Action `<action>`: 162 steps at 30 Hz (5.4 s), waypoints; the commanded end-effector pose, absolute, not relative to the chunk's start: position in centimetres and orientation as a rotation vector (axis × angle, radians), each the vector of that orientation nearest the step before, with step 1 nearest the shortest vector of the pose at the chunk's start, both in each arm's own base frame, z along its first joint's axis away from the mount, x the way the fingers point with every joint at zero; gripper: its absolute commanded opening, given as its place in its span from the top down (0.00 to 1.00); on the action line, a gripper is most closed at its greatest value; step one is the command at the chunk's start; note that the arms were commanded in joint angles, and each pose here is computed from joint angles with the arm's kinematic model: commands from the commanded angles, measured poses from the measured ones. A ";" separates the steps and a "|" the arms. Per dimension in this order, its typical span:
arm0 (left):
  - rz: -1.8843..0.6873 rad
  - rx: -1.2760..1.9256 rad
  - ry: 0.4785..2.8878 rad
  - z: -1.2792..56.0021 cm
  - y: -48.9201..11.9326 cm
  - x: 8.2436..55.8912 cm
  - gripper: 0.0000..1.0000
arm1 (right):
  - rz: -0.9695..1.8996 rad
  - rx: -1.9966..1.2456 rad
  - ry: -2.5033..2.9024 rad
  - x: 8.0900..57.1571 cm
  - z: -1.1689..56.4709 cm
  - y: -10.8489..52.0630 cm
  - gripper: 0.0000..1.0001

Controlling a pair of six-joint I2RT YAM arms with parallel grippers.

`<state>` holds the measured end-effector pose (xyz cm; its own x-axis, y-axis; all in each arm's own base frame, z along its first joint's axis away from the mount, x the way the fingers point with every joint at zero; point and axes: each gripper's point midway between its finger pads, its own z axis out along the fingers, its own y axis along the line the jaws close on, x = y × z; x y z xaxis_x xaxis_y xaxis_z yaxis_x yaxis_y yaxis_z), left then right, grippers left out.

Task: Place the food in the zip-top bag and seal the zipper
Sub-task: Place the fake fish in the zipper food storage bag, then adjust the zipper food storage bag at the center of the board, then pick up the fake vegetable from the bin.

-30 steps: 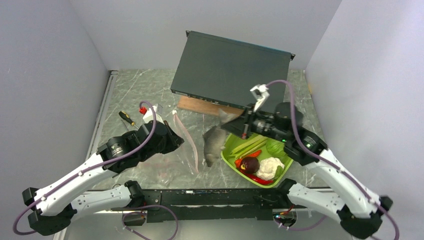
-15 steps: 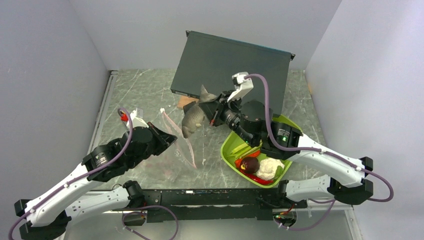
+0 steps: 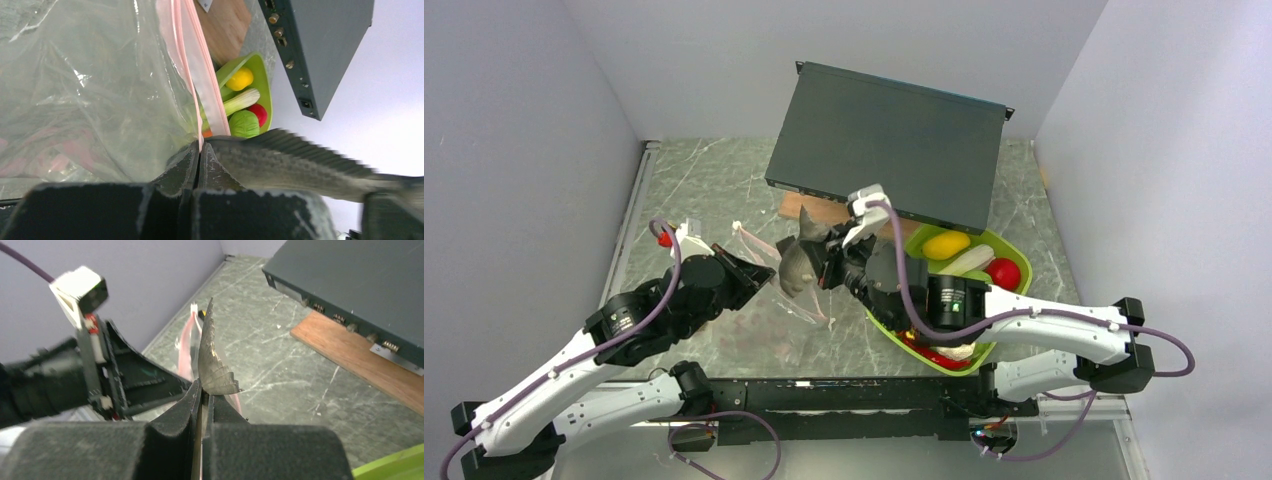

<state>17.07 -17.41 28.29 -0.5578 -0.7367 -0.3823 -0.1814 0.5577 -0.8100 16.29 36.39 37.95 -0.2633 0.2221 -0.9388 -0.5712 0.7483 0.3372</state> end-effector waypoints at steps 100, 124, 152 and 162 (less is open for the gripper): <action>-0.505 0.159 2.364 23.5 -18.4 15.5 1.00 | 0.921 -0.479 1.552 25.3 29.0 42.2 1.00; -0.631 0.082 2.217 26.3 -19.9 17.1 1.00 | 0.595 -0.364 1.832 21.8 32.3 29.6 0.35; -0.656 0.101 2.240 25.3 -20.3 16.6 1.00 | 0.310 0.653 2.086 21.1 14.6 9.7 0.35; -0.672 0.081 2.243 25.4 -20.0 16.2 1.00 | 0.369 0.965 1.948 22.9 11.8 9.0 0.34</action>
